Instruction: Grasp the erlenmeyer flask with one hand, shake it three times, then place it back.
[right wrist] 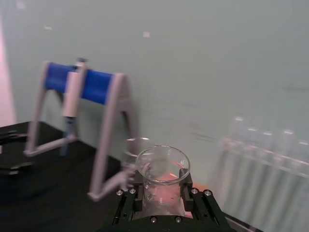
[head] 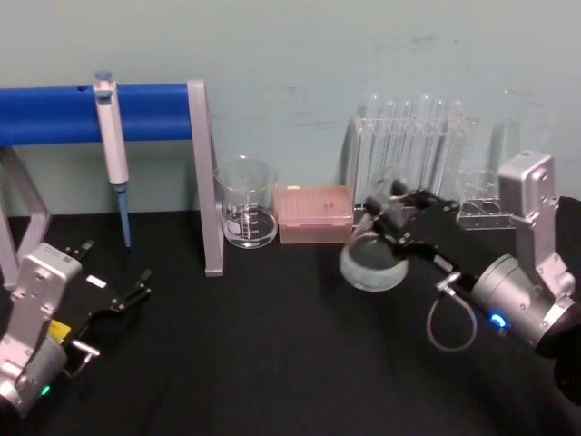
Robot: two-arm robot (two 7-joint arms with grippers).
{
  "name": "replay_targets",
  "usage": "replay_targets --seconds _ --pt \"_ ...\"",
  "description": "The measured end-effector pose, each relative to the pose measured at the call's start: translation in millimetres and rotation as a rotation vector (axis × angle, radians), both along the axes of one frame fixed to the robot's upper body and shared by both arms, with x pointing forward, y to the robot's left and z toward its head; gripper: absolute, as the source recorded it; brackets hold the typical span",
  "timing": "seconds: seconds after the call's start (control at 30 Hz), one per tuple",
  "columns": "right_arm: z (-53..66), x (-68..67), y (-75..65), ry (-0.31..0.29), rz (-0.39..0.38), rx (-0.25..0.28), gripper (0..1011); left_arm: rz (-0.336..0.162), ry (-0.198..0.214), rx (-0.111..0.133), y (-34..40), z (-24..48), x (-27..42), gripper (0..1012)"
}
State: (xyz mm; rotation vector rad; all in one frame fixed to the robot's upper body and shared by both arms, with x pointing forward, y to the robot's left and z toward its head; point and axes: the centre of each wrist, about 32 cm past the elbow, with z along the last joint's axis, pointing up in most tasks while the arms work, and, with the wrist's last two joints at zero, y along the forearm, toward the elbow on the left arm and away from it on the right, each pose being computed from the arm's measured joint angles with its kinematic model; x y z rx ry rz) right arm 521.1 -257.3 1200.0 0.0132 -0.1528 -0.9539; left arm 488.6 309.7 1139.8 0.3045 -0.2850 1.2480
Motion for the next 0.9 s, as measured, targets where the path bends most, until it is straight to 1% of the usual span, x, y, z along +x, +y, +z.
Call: replay_targets --seconds 0.03,0.13,0.17,0.23,0.33,0.37,0.4,0.5,0.7,0.9 --pt "0.0 -2.0 3.0 0.0 0.033 -0.002 449 0.0 0.0 0.0 0.0 0.0 0.0 1001" --pt "-0.2 -5.1 7.2 0.002 0.082 -0.006 449 0.0 0.0 0.0 0.0 0.0 0.0 1001" --pt "-0.3 -6.8 10.0 0.002 0.114 -0.007 449 0.0 0.0 0.0 0.0 0.0 0.0 1001" --pt "-0.2 -8.5 12.2 0.001 0.141 -0.009 449 0.0 0.0 0.0 0.0 0.0 0.0 1001" --pt "0.0 -13.0 17.8 0.0 0.21 -0.012 449 0.0 0.0 0.0 0.0 0.0 0.0 1001" --pt "0.0 -13.0 17.8 0.0 0.21 -0.012 449 0.0 0.0 0.0 0.0 0.0 0.0 1001" --pt "0.2 -14.5 19.7 0.0 0.235 -0.012 449 0.0 0.0 0.0 0.0 0.0 0.0 1001" --pt "0.3 -17.2 23.1 -0.001 0.275 -0.014 449 0.0 0.0 0.0 0.0 0.0 0.0 1001" --pt "0.3 -20.1 26.3 0.0 0.308 -0.016 449 0.0 0.0 0.0 0.0 0.0 0.0 1001" --pt "0.1 -21.8 27.4 0.001 0.313 -0.016 449 0.0 0.0 0.0 0.0 0.0 0.0 1001"
